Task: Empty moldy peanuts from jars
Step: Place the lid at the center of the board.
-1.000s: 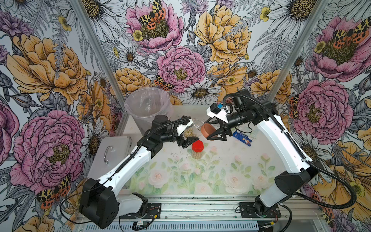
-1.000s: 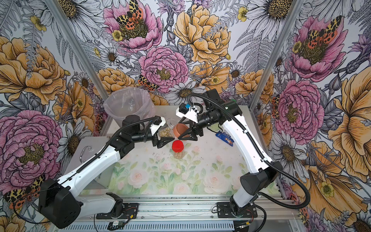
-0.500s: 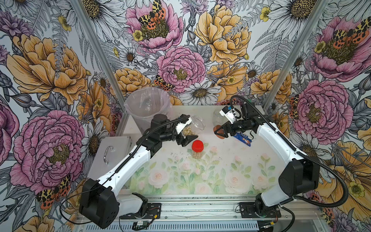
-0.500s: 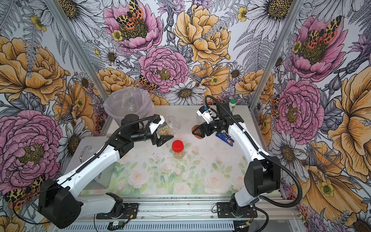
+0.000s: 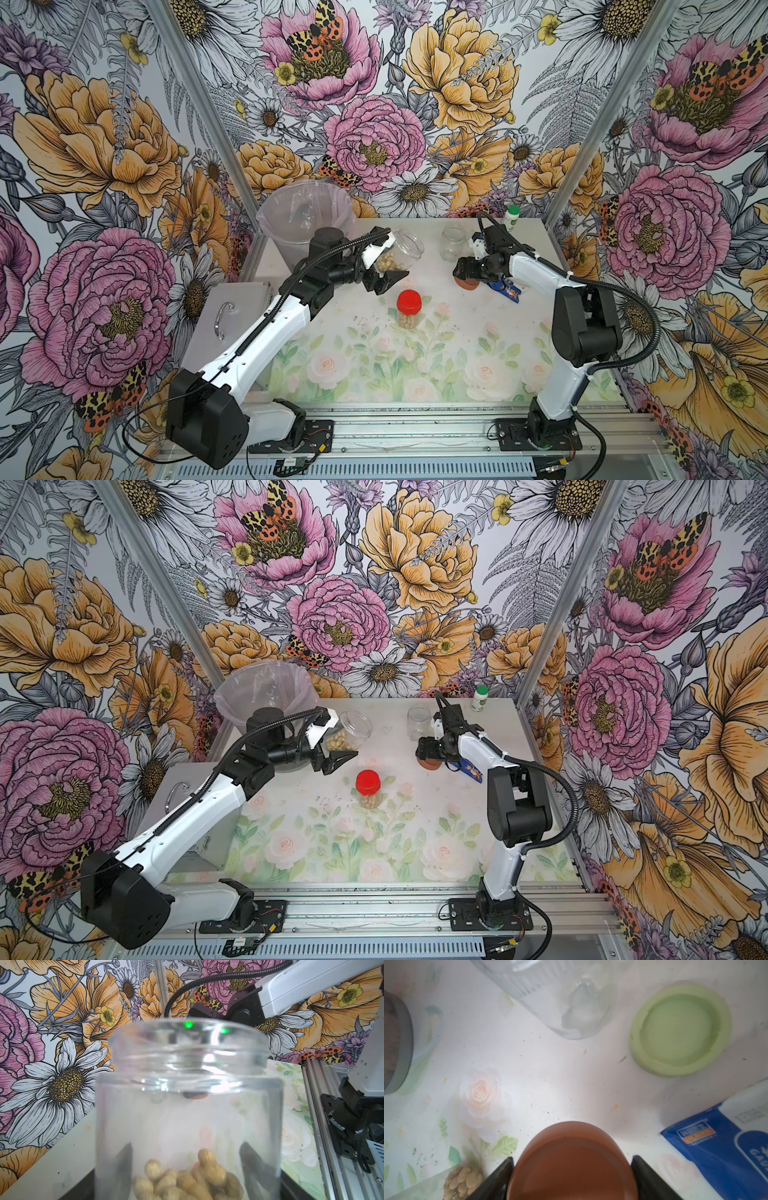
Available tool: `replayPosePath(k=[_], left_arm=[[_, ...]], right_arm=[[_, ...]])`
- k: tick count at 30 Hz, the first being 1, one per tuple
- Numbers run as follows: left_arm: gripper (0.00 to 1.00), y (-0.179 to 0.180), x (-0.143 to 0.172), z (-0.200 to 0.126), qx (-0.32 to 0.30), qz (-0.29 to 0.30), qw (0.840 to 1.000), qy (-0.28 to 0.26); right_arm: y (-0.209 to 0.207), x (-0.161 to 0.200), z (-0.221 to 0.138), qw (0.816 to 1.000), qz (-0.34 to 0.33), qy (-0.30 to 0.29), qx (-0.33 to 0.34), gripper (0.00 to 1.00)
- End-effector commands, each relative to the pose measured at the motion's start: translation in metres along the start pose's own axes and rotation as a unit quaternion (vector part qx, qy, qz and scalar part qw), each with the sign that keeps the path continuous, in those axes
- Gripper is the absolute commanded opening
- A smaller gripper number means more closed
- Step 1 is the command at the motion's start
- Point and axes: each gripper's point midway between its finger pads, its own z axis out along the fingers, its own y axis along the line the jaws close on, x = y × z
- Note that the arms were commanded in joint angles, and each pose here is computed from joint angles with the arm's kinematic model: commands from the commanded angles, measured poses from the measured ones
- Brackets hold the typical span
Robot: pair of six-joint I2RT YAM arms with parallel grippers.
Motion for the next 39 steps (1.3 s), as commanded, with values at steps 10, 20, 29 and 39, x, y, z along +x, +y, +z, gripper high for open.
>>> replayPosePath(k=[10,20,29,39], left_arm=[[0.12,0.022,-0.033,-0.016,-0.037,0.034,0.999,-0.022],[0.13,0.036,-0.039,-0.029,-0.051,0.032,0.998,-0.019],[0.13,0.044,-0.048,-0.039,-0.064,0.034,0.997,-0.021],[0.13,0.067,-0.062,-0.065,-0.109,0.049,0.993,0.023]], right_arm=[[-0.039,0.014,0.033,0.995,0.025,0.017,0.093,0.79],[-0.042,0.030,0.045,0.994,0.025,0.041,0.099,0.90],[-0.036,0.025,0.025,0.995,0.024,0.017,0.098,0.96],[-0.021,0.018,-0.015,0.995,0.010,-0.036,0.095,0.92]])
